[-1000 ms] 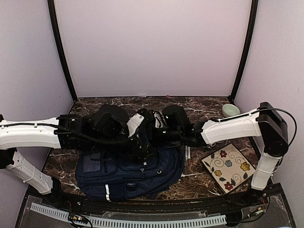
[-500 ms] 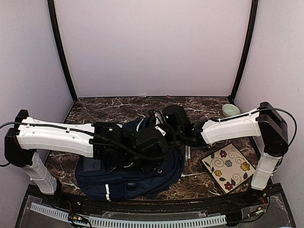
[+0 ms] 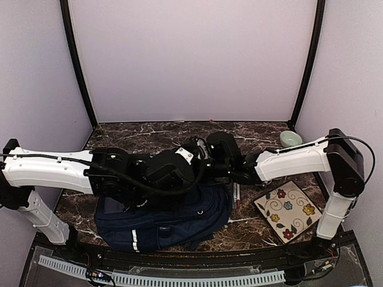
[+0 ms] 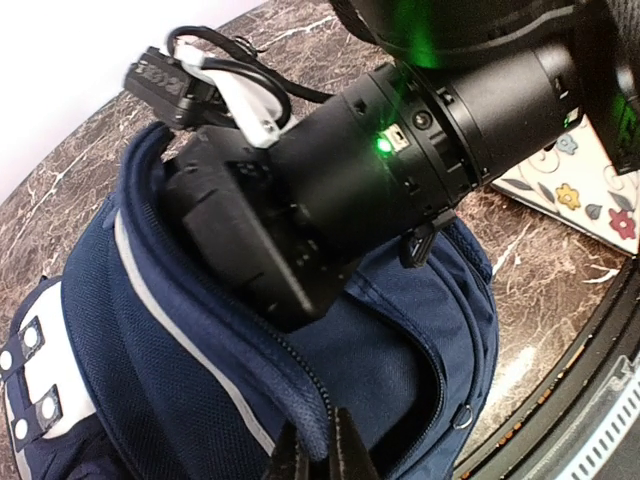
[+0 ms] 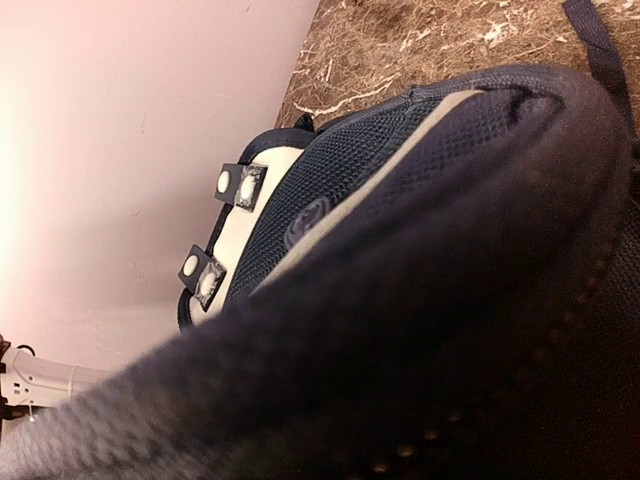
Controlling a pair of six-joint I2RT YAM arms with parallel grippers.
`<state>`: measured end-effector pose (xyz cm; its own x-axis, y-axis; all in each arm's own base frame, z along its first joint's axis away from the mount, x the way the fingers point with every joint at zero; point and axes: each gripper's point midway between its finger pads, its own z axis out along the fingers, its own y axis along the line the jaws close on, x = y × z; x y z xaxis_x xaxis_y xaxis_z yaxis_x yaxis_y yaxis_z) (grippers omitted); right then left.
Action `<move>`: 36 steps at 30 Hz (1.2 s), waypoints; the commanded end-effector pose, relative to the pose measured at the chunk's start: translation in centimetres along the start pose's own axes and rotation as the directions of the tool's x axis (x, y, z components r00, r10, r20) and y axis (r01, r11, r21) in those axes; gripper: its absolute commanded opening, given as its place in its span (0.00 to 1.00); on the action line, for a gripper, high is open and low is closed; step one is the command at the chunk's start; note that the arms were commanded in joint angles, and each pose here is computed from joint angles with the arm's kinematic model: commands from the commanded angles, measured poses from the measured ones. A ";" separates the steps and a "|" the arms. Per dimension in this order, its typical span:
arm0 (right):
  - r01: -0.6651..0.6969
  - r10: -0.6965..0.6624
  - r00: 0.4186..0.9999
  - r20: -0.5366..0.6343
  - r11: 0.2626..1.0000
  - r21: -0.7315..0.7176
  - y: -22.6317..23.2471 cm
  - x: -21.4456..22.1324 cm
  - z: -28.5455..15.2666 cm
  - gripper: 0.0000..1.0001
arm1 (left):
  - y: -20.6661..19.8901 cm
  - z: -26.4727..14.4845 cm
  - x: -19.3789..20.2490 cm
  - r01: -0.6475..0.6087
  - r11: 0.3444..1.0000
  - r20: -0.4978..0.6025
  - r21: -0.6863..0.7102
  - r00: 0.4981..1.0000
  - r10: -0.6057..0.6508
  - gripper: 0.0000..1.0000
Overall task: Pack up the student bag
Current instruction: Pick up the upper front pocket of the student bag, then place the pen in the student bag.
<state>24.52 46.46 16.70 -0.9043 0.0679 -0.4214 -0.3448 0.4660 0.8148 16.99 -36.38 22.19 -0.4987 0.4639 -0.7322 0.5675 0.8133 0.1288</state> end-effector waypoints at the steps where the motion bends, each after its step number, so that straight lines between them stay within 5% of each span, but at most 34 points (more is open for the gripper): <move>1: 0.032 -0.031 0.998 -0.058 0.999 0.010 -0.7 1.7 -0.8 0.00 | 3.5 -2.7 -2.1 0.059 0.998 0.103 -0.026 0.993 -0.056 0.00; 11: 0.013 -0.035 0.985 -0.171 0.992 -0.127 3.0 3.4 -0.8 0.00 | 4.0 -5.7 -6.6 0.041 0.998 0.356 0.045 0.933 -0.055 0.00; 17: 0.076 -0.087 0.984 -0.158 0.994 -0.075 3.6 2.4 0.3 0.31 | 5.1 -6.2 -7.7 0.084 0.996 0.418 0.003 0.905 -0.078 0.00; 21: 0.179 -0.170 0.983 -0.075 0.974 0.138 1.0 0.3 -2.7 0.57 | 7.8 -5.3 -4.7 0.167 0.984 0.382 -0.055 0.914 -0.134 0.00; 25: 0.275 -0.267 0.961 -0.066 0.936 0.220 1.3 -1.2 -4.7 0.72 | 7.9 -3.3 -1.2 0.223 0.974 0.320 -0.026 0.925 -0.204 0.00; 31: 0.334 -0.334 0.941 -0.050 0.903 0.270 2.2 -2.8 -7.5 0.69 | 8.5 -2.1 1.6 0.293 0.956 0.263 -0.026 0.924 -0.276 0.00; 36: 0.235 -0.277 0.961 0.010 0.832 0.502 -4.1 -4.8 -12.8 0.47 | 8.8 -2.3 1.9 0.314 0.949 0.265 -0.016 0.917 -0.299 0.00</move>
<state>24.63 39.67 22.18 -0.7722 -0.1044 -0.6268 -0.5051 0.6992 0.5059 18.00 -30.30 23.16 -0.4645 0.1499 -0.8728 0.4762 0.8732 -0.1035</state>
